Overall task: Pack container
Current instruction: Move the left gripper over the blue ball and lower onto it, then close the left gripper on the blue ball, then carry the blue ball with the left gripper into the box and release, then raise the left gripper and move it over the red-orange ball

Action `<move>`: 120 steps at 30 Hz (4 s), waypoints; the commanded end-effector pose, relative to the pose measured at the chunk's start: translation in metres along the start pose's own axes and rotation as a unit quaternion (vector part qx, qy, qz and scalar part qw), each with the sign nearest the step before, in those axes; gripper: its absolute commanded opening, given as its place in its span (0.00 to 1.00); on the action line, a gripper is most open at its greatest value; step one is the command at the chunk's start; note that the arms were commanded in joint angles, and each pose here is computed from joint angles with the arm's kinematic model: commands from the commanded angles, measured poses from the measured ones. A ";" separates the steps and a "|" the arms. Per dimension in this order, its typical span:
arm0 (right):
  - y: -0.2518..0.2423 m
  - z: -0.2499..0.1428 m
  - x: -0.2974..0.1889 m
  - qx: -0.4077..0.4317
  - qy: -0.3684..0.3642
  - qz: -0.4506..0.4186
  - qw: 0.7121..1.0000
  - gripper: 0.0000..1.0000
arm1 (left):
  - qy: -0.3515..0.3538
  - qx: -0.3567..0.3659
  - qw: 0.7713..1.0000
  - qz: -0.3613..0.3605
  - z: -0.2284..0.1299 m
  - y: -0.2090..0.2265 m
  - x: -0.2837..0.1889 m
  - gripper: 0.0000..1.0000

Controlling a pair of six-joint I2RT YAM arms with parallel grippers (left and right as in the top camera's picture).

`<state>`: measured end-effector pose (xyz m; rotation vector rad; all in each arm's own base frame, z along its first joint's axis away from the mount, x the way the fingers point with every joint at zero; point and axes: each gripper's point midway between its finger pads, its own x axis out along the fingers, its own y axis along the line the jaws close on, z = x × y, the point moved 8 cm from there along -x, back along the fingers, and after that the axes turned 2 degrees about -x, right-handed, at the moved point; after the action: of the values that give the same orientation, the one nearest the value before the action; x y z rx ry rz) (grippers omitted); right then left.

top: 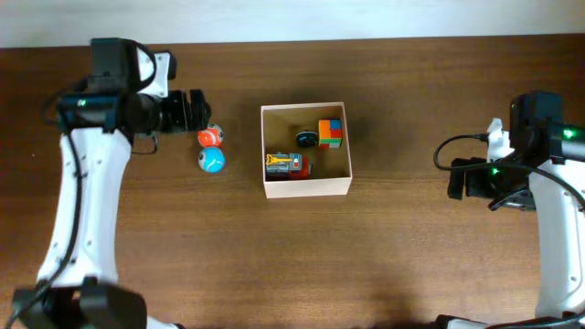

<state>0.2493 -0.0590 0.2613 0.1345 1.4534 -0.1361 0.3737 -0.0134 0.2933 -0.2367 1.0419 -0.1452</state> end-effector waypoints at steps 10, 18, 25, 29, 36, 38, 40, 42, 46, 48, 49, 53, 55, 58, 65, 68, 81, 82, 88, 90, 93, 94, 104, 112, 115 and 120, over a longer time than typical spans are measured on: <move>-0.003 0.000 0.000 0.002 0.000 -0.007 1.000 0.99 | 0.106 -0.069 0.987 0.099 -0.019 -0.001 0.087 0.99; -0.003 0.000 0.000 0.002 0.000 -0.007 1.000 0.99 | 0.146 -0.074 0.974 0.157 -0.034 0.001 0.124 0.99; -0.003 0.000 0.000 0.002 0.000 -0.007 1.000 0.99 | 0.177 -0.068 0.964 0.188 -0.045 0.010 0.136 0.99; -0.003 0.000 0.000 0.002 0.000 -0.007 1.000 0.99 | 0.192 -0.068 0.960 0.192 -0.049 0.012 0.141 0.99; -0.003 0.000 0.000 0.002 0.000 -0.007 1.000 0.99 | 0.200 -0.049 0.960 0.189 -0.051 0.013 0.146 0.99; -0.003 0.000 0.000 0.002 0.000 -0.007 1.000 0.99 | 0.204 -0.047 0.960 0.189 -0.052 0.014 0.150 0.99; -0.003 0.000 0.000 0.002 0.000 -0.007 1.000 0.99 | 0.208 -0.044 0.959 0.187 -0.053 0.015 0.155 0.99; -0.003 0.000 0.000 0.002 0.000 -0.007 1.000 0.99 | 0.216 -0.042 0.960 0.175 -0.055 0.014 0.162 0.99; -0.003 0.000 0.000 0.002 0.000 -0.007 1.000 0.99 | 0.238 -0.036 0.962 0.132 -0.062 0.010 0.177 0.99; -0.003 0.000 0.000 0.002 0.000 -0.007 1.000 0.99 | 0.241 -0.036 0.961 0.135 -0.063 0.011 0.179 0.99; -0.003 0.000 0.000 0.002 0.000 -0.007 1.000 0.99 | 0.240 -0.036 0.961 0.135 -0.063 0.011 0.180 0.99; -0.003 0.000 0.000 0.002 0.000 -0.007 1.000 0.99 | 0.235 -0.035 0.962 0.133 -0.061 0.011 0.181 0.99; -0.003 0.000 0.000 0.002 0.000 -0.007 1.000 0.99 | 0.235 -0.036 0.962 0.134 -0.061 0.011 0.181 0.99; -0.003 0.000 0.000 0.002 0.000 -0.007 1.000 0.99 | 0.236 -0.035 0.962 0.134 -0.062 0.011 0.181 0.97; -0.003 0.000 0.000 0.002 0.000 -0.007 1.000 0.99 | 0.238 -0.036 0.961 0.134 -0.062 0.011 0.180 0.70; -0.003 0.000 0.000 0.002 0.000 -0.007 1.000 0.99 | 0.240 -0.036 0.961 0.134 -0.063 0.011 0.180 0.57; -0.003 0.000 0.000 0.002 0.000 -0.007 1.000 0.99 | 0.196 -0.013 0.973 0.120 -0.004 -0.013 0.122 0.49; -0.003 0.000 0.000 0.002 0.000 -0.007 1.000 0.99 | 0.189 -0.012 0.975 0.118 0.003 -0.017 0.113 0.49; -0.003 0.000 0.000 0.002 0.000 -0.007 1.000 0.99 | 0.145 0.016 0.987 0.072 0.029 -0.063 0.059 0.49; -0.003 0.000 0.000 0.002 0.000 -0.007 1.000 0.99 | 0.135 0.034 0.989 0.050 0.029 -0.085 0.051 0.49; -0.003 0.000 0.000 0.002 0.000 -0.007 1.000 0.99 | 0.125 0.073 0.989 0.030 0.022 -0.121 0.050 0.49; -0.003 0.000 0.000 0.002 0.000 -0.007 1.000 0.99 | 0.124 0.084 0.988 0.024 0.019 -0.131 0.051 0.49; -0.003 0.000 0.000 0.002 0.000 -0.007 1.000 0.99 | 0.124 0.141 0.982 0.026 -0.001 -0.173 0.062 0.70; -0.003 0.000 0.000 0.002 0.000 -0.007 1.000 0.99 | 0.109 0.135 0.984 0.039 0.006 -0.166 0.064 0.99; -0.003 0.000 0.000 0.002 0.000 -0.007 1.000 0.99 | 0.095 0.131 0.984 0.080 0.014 -0.152 0.063 0.99; -0.003 0.000 0.000 0.002 0.000 -0.007 1.000 0.99 | 0.092 0.088 0.977 0.171 0.023 -0.111 0.057 0.99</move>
<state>0.2493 -0.0589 0.2611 0.1343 1.4542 -0.1358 0.4121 -0.1671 0.2873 0.1025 1.2362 -0.1383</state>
